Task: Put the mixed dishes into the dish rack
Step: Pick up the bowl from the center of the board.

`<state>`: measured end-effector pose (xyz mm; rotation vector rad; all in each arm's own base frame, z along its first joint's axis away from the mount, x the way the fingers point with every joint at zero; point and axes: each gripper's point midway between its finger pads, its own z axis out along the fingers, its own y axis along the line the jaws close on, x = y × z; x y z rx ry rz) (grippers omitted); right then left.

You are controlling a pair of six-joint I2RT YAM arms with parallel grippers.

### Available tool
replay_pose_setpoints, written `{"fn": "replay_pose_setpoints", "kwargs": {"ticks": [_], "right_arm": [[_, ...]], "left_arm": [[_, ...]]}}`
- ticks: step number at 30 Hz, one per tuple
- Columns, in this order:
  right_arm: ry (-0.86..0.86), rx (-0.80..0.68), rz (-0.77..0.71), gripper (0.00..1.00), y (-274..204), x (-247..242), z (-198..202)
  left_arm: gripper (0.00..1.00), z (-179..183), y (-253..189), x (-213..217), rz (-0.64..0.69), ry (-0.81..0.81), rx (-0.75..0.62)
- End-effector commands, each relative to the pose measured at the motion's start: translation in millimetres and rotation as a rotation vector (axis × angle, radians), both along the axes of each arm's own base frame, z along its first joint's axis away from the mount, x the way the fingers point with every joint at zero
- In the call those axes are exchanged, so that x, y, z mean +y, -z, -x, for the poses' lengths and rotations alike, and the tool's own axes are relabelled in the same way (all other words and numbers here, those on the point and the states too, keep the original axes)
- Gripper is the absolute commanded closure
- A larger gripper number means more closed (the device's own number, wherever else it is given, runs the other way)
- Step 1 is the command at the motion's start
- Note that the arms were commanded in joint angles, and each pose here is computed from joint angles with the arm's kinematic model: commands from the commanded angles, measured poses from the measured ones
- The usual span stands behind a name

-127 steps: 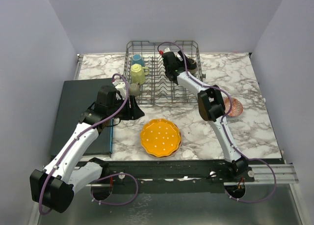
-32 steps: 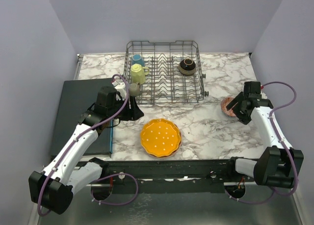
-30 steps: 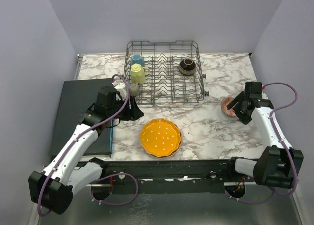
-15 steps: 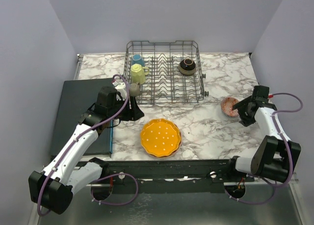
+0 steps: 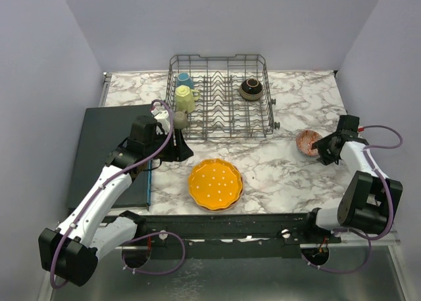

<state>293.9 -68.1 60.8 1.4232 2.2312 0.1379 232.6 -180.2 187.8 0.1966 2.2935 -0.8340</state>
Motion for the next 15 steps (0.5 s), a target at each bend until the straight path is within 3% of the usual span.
{"fn": "replay_pose_setpoints", "kwargs": {"ticks": [1,7,15], "right_arm": [[0.007,-0.007,-0.016,0.52,8.2,0.5,-0.4],[-0.022,-0.005,-0.051,0.59,16.3,8.5,0.6],[-0.049,-0.017,-0.060,0.87,18.0,11.8,-0.3]], "left_arm": [[0.43,1.9,0.8,-1.5,-0.005,0.017,0.000],[0.43,2.0,0.0,-1.6,-0.004,0.017,-0.003],[0.43,1.8,0.6,-0.6,-0.008,0.012,-0.003]]}}
